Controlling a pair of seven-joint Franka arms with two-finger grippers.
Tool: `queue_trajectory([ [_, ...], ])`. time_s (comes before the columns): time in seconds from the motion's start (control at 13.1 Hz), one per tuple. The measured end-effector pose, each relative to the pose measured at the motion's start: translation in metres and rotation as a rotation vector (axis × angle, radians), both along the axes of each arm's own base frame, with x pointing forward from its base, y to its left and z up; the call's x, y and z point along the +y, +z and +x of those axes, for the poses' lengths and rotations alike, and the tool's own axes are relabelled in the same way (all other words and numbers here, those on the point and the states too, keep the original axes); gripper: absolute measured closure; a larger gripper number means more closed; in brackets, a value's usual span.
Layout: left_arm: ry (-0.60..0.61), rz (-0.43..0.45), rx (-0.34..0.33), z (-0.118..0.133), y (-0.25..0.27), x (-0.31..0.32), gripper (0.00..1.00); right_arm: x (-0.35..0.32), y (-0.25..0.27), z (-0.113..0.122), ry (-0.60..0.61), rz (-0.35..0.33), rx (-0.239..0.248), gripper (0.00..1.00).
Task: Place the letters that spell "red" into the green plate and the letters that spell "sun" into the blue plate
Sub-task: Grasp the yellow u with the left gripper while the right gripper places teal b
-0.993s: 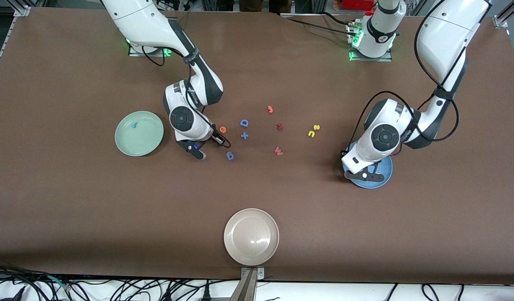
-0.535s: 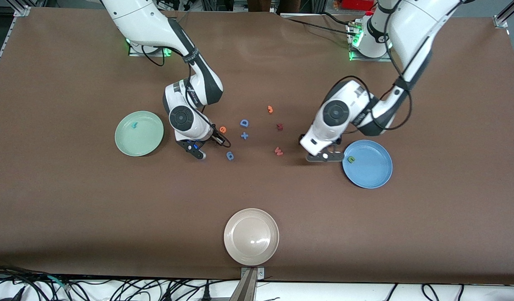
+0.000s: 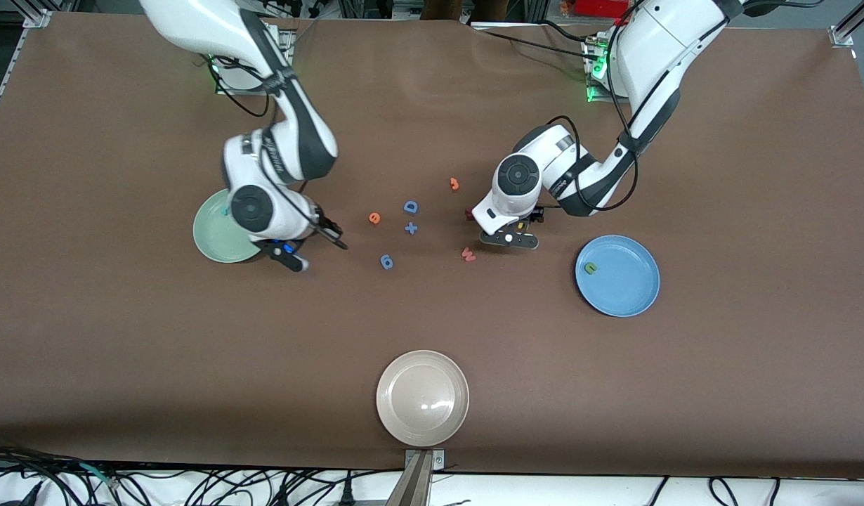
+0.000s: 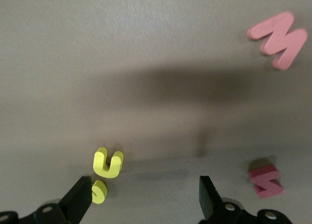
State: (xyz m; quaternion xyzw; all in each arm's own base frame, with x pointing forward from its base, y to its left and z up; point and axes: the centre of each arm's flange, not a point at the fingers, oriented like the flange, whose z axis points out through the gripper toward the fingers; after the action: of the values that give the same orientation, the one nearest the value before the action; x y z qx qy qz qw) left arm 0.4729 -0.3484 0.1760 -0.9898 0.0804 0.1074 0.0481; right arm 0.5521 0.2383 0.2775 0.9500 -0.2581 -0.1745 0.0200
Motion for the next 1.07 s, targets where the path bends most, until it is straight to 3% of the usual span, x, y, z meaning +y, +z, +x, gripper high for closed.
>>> queue_trajectory([
  [0.23,-0.071,0.033,-0.039,0.006,-0.003,0.009,0.03,-0.086,0.028,0.01,0.074,0.042,0.061,0.66],
  [0.46,-0.078,0.036,-0.043,0.009,-0.004,0.013,0.03,-0.144,0.008,0.004,0.138,0.074,0.087,0.66],
  [0.84,-0.083,0.028,-0.048,0.012,-0.004,0.016,0.04,-0.176,-0.066,-0.028,0.21,0.054,0.036,0.66],
  [1.07,-0.078,0.014,-0.055,0.013,-0.008,0.017,0.04,-0.182,-0.089,-0.039,0.24,0.044,0.052,0.66],
])
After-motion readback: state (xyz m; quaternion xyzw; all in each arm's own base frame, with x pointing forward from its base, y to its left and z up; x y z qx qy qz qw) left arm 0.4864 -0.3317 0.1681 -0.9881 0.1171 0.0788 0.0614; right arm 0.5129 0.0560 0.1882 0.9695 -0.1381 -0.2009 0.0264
